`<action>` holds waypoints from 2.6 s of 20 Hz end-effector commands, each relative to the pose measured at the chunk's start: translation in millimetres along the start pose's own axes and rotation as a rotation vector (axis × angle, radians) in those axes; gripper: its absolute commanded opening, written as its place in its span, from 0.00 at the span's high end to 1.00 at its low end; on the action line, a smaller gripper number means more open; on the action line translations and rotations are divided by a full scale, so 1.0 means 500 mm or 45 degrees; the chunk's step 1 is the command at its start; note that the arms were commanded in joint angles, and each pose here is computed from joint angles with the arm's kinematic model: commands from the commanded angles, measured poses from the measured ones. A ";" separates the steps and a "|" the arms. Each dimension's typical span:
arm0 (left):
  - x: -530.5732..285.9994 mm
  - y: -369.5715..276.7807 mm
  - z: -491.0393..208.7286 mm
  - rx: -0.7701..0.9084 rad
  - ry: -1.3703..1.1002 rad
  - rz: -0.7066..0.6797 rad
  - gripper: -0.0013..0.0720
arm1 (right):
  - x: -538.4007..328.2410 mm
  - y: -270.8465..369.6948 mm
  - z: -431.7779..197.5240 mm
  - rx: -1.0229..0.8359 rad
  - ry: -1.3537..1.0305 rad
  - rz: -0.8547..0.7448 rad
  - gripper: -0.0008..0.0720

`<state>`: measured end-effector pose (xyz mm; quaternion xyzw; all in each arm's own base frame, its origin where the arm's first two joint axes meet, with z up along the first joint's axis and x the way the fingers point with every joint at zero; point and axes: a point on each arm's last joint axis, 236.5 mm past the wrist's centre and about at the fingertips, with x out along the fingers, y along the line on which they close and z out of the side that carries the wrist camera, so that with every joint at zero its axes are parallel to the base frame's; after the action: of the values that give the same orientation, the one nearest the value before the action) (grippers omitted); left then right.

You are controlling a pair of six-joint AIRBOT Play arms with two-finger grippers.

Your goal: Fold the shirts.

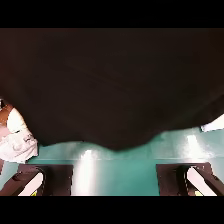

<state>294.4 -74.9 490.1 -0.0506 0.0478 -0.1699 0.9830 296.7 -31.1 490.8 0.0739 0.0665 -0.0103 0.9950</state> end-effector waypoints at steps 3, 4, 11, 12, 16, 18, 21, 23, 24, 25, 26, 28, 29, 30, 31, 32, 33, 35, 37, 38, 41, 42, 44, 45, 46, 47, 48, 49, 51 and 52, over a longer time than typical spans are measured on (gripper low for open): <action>0.206 0.118 -0.402 -0.242 0.847 -0.001 0.95 | 0.207 -0.058 -0.324 0.240 0.809 0.069 0.97; 0.239 0.133 -0.445 -0.280 0.915 -0.006 0.95 | 0.244 -0.057 -0.396 0.274 0.946 0.093 0.97; 0.431 0.242 -0.663 -0.402 1.071 0.038 0.95 | 0.525 -0.044 -0.671 0.396 1.075 0.113 0.97; 0.459 0.259 -0.673 -0.408 1.029 0.061 0.95 | 0.567 -0.043 -0.684 0.402 1.022 0.106 0.97; 0.545 0.320 -0.662 -0.350 0.815 0.129 0.95 | 0.682 -0.028 -0.706 0.404 0.827 0.092 0.97; 0.571 0.343 -0.641 -0.339 0.713 0.165 0.95 | 0.717 -0.023 -0.695 0.400 0.729 0.086 0.97; 0.587 0.359 -0.645 -0.334 0.678 0.188 0.95 | 0.741 -0.036 -0.674 0.397 0.634 0.068 0.97; 0.588 0.359 -0.680 -0.343 0.737 0.180 0.95 | 0.739 -0.057 -0.678 0.353 0.643 0.042 0.97; 0.585 0.355 -0.703 -0.335 0.785 0.164 0.95 | 0.731 -0.066 -0.693 0.317 0.684 0.026 0.97; 0.578 0.349 -0.728 -0.335 0.845 0.146 0.95 | 0.721 -0.074 -0.712 0.273 0.739 0.010 0.97; 0.569 0.343 -0.750 -0.338 0.903 0.133 0.95 | 0.707 -0.087 -0.733 0.212 0.806 -0.015 0.97; 0.546 0.330 -0.787 -0.319 1.015 0.093 0.95 | 0.681 -0.103 -0.768 0.118 0.918 -0.046 0.97; 0.534 0.328 -0.802 -0.311 1.063 0.089 0.95 | 0.667 -0.106 -0.783 0.092 0.973 -0.053 0.97; 0.520 0.321 -0.822 -0.324 1.117 0.076 0.95 | 0.651 -0.112 -0.802 0.070 1.034 -0.066 0.97; 0.504 0.314 -0.849 -0.340 1.177 0.065 0.95 | 0.636 -0.116 -0.823 0.053 1.091 -0.076 0.97; 0.489 0.309 -0.877 -0.356 1.229 0.061 0.95 | 0.622 -0.121 -0.846 0.041 1.147 -0.086 0.97; 0.475 0.305 -0.907 -0.375 1.277 0.059 0.95 | 0.607 -0.122 -0.872 0.042 1.200 -0.089 0.97; 0.453 0.301 -0.954 -0.404 1.344 0.064 0.95 | 0.585 -0.125 -0.914 0.051 1.278 -0.094 0.97; 0.438 0.297 -0.984 -0.427 1.385 0.069 0.95 | 0.571 -0.124 -0.942 0.063 1.325 -0.094 0.96; 0.435 0.295 -0.989 -0.433 1.395 0.067 0.95 | 0.566 -0.115 -0.948 0.091 1.340 -0.079 0.96; 0.418 0.283 -0.995 -0.462 1.447 0.051 0.61 | 0.545 -0.091 -0.963 0.152 1.408 -0.039 0.60; 0.406 0.275 -0.997 -0.468 1.483 0.035 0.22 | 0.534 -0.089 -0.963 0.150 1.439 -0.036 0.53; 0.375 0.261 -0.990 -0.484 1.577 0.013 0.14 | 0.510 -0.088 -0.950 0.149 1.502 -0.028 0.53; 0.357 0.262 -0.981 -0.469 1.616 0.008 0.14 | 0.493 -0.088 -0.939 0.150 1.541 -0.023 0.53; 0.342 0.266 -0.967 -0.475 1.624 0.009 0.14 | 0.469 -0.088 -0.929 0.130 1.589 -0.004 0.53; 0.327 0.273 -0.949 -0.486 1.623 0.015 0.14 | 0.445 -0.086 -0.919 0.100 1.625 0.021 0.53; 0.311 0.278 -0.931 -0.497 1.613 0.024 0.14 | 0.420 -0.088 -0.907 0.086 1.646 0.035 0.53; 0.290 0.282 -0.919 -0.510 1.600 0.038 0.14 | 0.398 -0.086 -0.897 0.077 1.653 0.043 0.53; 0.235 0.270 -0.918 -0.540 1.600 0.058 0.14 | 0.348 -0.078 -0.886 0.044 1.650 0.067 0.54; 0.204 0.259 -0.930 -0.552 1.615 0.064 0.14 | 0.326 -0.075 -0.884 0.044 1.649 0.067 0.54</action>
<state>417.0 -30.7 3.9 -0.1275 0.6395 -0.1358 0.7459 432.6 -9.0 19.4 0.0938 0.6387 0.0446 0.7624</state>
